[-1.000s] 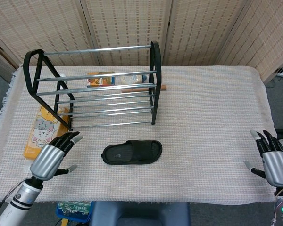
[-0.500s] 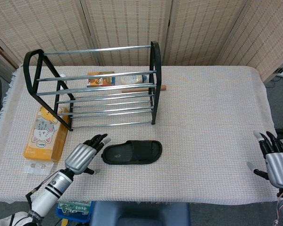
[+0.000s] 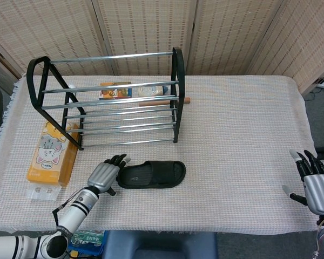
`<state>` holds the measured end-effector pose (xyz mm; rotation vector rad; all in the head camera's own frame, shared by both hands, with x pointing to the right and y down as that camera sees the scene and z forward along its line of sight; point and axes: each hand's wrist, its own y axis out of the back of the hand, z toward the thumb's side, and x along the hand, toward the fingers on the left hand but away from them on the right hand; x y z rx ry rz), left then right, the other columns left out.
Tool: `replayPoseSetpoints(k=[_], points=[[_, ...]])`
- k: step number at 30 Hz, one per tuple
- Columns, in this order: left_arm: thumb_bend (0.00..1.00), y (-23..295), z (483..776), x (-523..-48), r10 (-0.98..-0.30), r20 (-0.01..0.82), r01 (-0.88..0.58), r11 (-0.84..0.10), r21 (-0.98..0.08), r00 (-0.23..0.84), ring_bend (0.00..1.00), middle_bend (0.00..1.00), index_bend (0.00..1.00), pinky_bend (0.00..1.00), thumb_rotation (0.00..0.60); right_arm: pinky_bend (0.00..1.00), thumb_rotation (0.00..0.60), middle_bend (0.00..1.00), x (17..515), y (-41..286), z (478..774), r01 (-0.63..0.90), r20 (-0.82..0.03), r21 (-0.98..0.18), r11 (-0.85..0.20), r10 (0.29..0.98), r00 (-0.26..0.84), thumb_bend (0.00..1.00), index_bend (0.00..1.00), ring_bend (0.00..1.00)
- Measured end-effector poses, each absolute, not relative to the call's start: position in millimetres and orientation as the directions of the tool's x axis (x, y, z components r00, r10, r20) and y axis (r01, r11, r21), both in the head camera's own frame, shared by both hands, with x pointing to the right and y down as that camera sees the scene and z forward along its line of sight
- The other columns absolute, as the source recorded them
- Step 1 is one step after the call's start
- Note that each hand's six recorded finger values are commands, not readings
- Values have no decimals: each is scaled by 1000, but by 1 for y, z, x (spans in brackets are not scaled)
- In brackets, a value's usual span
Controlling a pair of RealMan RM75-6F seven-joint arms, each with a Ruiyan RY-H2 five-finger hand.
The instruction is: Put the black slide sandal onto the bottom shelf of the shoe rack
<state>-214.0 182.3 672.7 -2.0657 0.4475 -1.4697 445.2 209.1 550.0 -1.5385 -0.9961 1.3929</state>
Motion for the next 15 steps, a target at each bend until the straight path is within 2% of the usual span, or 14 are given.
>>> replayPoseSetpoints(k=[15], points=[[111, 172, 691, -192, -526, 792, 93, -812, -576, 310, 0, 0, 0, 177, 600, 149, 600, 141, 453, 213, 550, 39, -352, -934, -355, 934, 54, 200, 0, 101]])
